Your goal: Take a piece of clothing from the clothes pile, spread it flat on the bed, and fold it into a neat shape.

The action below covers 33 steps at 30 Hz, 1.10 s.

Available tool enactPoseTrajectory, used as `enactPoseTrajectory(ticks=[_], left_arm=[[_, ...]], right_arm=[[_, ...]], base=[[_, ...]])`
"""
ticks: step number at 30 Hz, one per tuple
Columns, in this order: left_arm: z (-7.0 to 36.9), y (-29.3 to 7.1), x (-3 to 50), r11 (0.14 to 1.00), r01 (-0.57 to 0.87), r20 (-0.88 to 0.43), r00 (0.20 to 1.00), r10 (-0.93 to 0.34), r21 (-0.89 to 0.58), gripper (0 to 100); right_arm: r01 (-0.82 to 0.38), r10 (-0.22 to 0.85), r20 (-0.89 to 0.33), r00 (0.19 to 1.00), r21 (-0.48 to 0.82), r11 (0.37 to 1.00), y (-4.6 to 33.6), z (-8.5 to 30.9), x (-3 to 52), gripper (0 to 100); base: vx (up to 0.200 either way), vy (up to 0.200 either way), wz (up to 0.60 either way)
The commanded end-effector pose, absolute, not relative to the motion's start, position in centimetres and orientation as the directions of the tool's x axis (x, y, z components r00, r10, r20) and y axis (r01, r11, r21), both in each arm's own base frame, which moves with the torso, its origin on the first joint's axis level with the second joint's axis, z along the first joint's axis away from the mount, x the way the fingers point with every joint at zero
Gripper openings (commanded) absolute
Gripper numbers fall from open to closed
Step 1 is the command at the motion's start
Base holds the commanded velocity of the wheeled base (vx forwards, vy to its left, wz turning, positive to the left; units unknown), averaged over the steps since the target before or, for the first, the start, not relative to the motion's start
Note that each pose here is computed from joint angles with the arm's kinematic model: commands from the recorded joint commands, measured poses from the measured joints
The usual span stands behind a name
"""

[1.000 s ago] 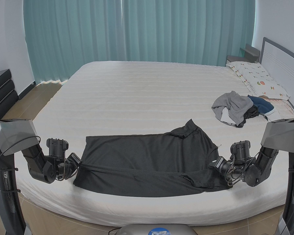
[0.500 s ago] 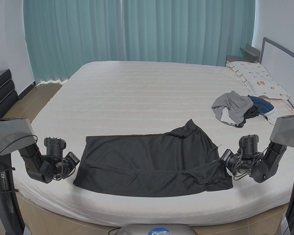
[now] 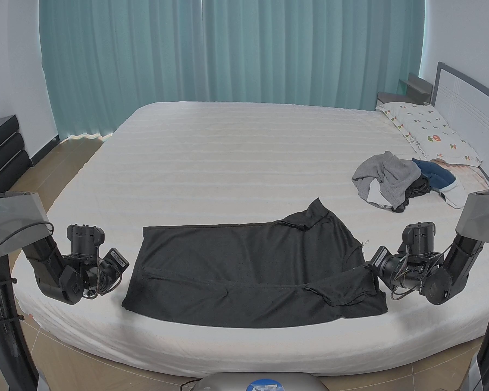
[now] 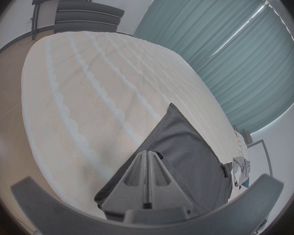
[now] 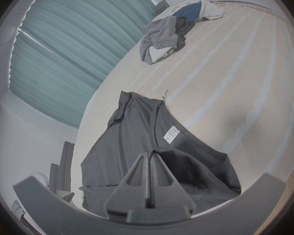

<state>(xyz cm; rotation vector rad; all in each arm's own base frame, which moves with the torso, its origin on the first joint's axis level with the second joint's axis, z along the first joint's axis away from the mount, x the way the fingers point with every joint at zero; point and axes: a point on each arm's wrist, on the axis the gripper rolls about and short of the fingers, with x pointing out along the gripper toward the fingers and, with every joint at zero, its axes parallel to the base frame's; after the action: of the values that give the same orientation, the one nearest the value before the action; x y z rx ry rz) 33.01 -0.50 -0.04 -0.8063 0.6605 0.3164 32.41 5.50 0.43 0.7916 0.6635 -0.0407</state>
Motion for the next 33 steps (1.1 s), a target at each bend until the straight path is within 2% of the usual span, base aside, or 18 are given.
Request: enactPoseTrajectory(ticks=[1,4,8,11,13,15,17,24,33], left_arm=[[-0.3,-0.4,33.1,0.657,-0.503,-0.658,0.753,0.015,-0.561,0],[-0.2,-0.4,33.1,0.657,-0.499,-0.653,0.757,0.014,-0.565,0],[0.0,-0.5,33.1,0.646,-0.478,-0.649,0.76,-0.037,-0.595,0],[0.0,-0.5,33.0,0.632,-0.474,-0.653,0.754,-0.069,-0.613,0],[0.1,-0.6,33.0,0.617,-0.479,-0.65,0.757,-0.07,-0.624,0],[0.4,-0.8,33.0,0.607,-0.478,-0.645,0.76,-0.076,-0.635,0],[0.3,-1.0,33.0,0.61,-0.475,-0.647,0.758,-0.082,-0.634,0],[0.0,-1.3,33.0,0.615,-0.476,-0.653,0.752,-0.087,-0.629,0],[0.2,-1.5,32.8,0.617,-0.467,-0.648,0.755,-0.094,-0.634,0]], right_arm=[[0.294,0.203,-0.595,0.777,0.629,0.719,5.6,-1.2,33.0,100],[0.292,0.205,-0.595,0.777,0.629,0.72,5.6,-1.2,33.0,100],[0.255,0.187,-0.509,0.841,0.675,0.692,4.5,1.5,34.0,100],[0.249,0.187,-0.488,0.853,0.695,0.675,3.5,2.1,34.1,100],[0.257,0.198,-0.477,0.856,0.726,0.637,3.2,2.4,34.1,100],[0.28,0.209,-0.464,0.861,0.776,0.566,2.8,2.4,34.1,100],[0.277,0.236,-0.459,0.856,0.795,0.54,2.9,2.1,34.1,100],[0.276,0.264,-0.471,0.842,0.795,0.54,3.4,1.4,33.9,100],[0.284,0.271,-0.483,0.833,0.792,0.54,3.7,0.9,33.7,100]], base=[[0.0,0.0,0.0],[0.0,0.0,0.0],[0.0,0.0,0.0],[0.0,0.0,0.0],[0.0,0.0,0.0],[0.0,0.0,0.0],[0.0,-0.2,0.0],[0.0,-0.2,0.0],[0.0,0.0,0.0]])
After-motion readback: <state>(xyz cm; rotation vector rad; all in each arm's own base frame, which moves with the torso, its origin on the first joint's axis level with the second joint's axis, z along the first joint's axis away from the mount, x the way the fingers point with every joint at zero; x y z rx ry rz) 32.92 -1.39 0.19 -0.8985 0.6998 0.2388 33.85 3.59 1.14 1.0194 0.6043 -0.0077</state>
